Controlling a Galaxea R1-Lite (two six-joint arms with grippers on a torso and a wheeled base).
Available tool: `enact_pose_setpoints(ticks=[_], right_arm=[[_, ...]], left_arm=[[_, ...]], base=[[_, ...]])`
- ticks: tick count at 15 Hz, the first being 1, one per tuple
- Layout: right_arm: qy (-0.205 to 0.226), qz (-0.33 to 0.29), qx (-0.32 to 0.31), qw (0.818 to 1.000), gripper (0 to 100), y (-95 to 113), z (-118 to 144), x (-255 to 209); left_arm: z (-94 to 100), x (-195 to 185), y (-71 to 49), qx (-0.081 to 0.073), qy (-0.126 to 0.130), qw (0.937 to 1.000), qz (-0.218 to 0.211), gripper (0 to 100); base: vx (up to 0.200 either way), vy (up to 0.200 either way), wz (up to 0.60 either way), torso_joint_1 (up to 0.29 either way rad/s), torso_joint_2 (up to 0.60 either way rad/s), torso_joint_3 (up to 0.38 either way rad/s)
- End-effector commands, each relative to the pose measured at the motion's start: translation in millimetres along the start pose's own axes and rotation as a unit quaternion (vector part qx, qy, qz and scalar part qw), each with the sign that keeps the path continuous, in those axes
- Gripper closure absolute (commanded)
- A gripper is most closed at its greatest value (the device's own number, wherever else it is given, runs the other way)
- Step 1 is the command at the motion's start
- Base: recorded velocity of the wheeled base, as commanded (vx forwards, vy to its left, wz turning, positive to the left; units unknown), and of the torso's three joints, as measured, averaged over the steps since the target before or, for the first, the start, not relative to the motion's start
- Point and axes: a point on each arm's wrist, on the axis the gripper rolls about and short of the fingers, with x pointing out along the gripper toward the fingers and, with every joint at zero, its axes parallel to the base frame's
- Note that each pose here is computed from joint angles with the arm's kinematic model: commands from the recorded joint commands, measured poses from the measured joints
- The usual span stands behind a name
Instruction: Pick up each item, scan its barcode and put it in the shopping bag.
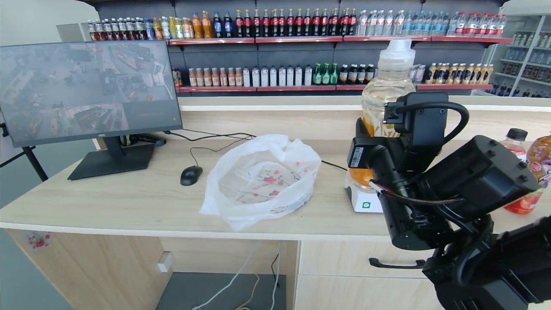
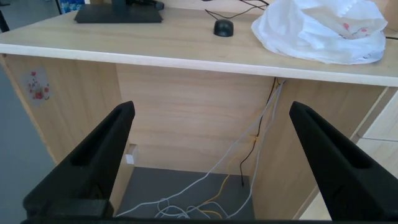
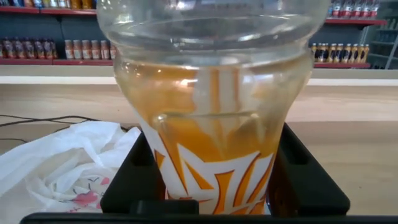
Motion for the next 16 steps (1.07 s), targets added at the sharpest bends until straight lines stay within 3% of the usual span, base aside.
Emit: enact_pose_setpoints(ticks=[1, 3, 6, 9, 12, 16], right_arm=[[-0.003, -0.001, 0.004, 1.0, 100, 1.2, 0.6, 1.7], [-0.013, 0.006, 0.014, 1.0, 100, 9.9, 0.8, 8.9], [-0.024, 0.017, 0.04, 0.999, 100, 34.6, -10.9, 24.6], [-0.036, 0.03, 0.094, 0.994, 100, 72.6, -25.7, 38.3], [-0.022, 0.045, 0.125, 0.991, 100, 95.3, -38.7, 48.6], [-0.005, 0.075, 0.161, 0.984, 100, 121.7, -37.1, 59.4]], left_arm=[[0.0, 0.0, 0.0, 0.0, 0.0, 1.0, 0.0, 0], [0.0, 0.0, 0.0, 0.001, 0.0, 1.0, -0.001, 0], [0.0, 0.0, 0.0, 0.0, 0.0, 1.0, -0.001, 0], [0.0, 0.0, 0.0, 0.0, 0.0, 1.0, -0.001, 0], [0.0, 0.0, 0.0, 0.0, 0.0, 1.0, 0.0, 0], [0.0, 0.0, 0.0, 0.0, 0.0, 1.0, 0.0, 0]], base=[[0.0, 0.2, 0.0, 0.007, 0.0, 0.002], [0.0, 0.2, 0.0, 0.005, 0.0, 0.0], [0.0, 0.0, 0.0, 0.0, 0.0, 0.0], [0.0, 0.0, 0.0, 0.0, 0.0, 0.0], [0.0, 0.0, 0.0, 0.0, 0.0, 0.0], [0.0, 0.0, 0.0, 0.0, 0.0, 0.0]])
